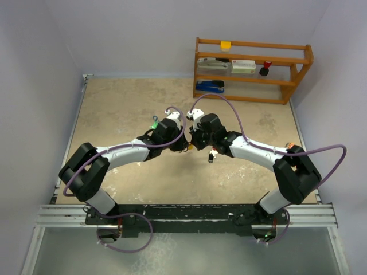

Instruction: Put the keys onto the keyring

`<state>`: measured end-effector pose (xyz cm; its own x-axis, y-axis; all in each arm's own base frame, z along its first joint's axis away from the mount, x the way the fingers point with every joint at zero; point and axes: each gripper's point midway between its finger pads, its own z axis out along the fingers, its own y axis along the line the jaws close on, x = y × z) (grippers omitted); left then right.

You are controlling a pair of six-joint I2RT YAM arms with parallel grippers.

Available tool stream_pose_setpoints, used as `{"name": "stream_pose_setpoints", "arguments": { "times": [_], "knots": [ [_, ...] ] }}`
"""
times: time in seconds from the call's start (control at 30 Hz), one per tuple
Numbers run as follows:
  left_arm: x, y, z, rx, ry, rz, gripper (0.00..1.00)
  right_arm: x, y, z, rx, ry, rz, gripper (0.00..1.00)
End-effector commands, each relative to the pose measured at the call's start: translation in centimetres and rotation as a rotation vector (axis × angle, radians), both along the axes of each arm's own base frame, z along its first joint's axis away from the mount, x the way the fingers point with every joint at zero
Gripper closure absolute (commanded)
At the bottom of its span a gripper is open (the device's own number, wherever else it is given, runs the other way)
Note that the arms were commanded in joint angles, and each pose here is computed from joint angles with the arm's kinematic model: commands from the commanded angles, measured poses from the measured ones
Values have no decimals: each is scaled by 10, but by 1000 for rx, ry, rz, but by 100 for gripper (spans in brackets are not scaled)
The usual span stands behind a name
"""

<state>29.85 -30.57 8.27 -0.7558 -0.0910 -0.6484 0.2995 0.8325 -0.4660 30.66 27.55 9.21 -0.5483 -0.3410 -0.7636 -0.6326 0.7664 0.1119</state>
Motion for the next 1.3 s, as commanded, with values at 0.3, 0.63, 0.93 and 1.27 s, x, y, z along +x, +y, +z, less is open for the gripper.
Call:
{"name": "stream_pose_setpoints", "arguments": {
  "times": [0.3, 0.63, 0.93, 1.27],
  "knots": [
    [-1, -12, 34, -52, -57, -64, 100, 8, -1, 24, 17, -65, -28, 92],
    [-2, -17, 44, -84, -65, -82, 100, 16, -4, 28, 25, -67, -93, 68],
    [7, -12, 61, -80, -107, -30, 100, 31, -36, 45, -8, -141, -298, 57],
    [33, 15, 81, -108, -162, 120, 100, 34, -61, 48, -29, -163, -413, 40]
  ]
}}
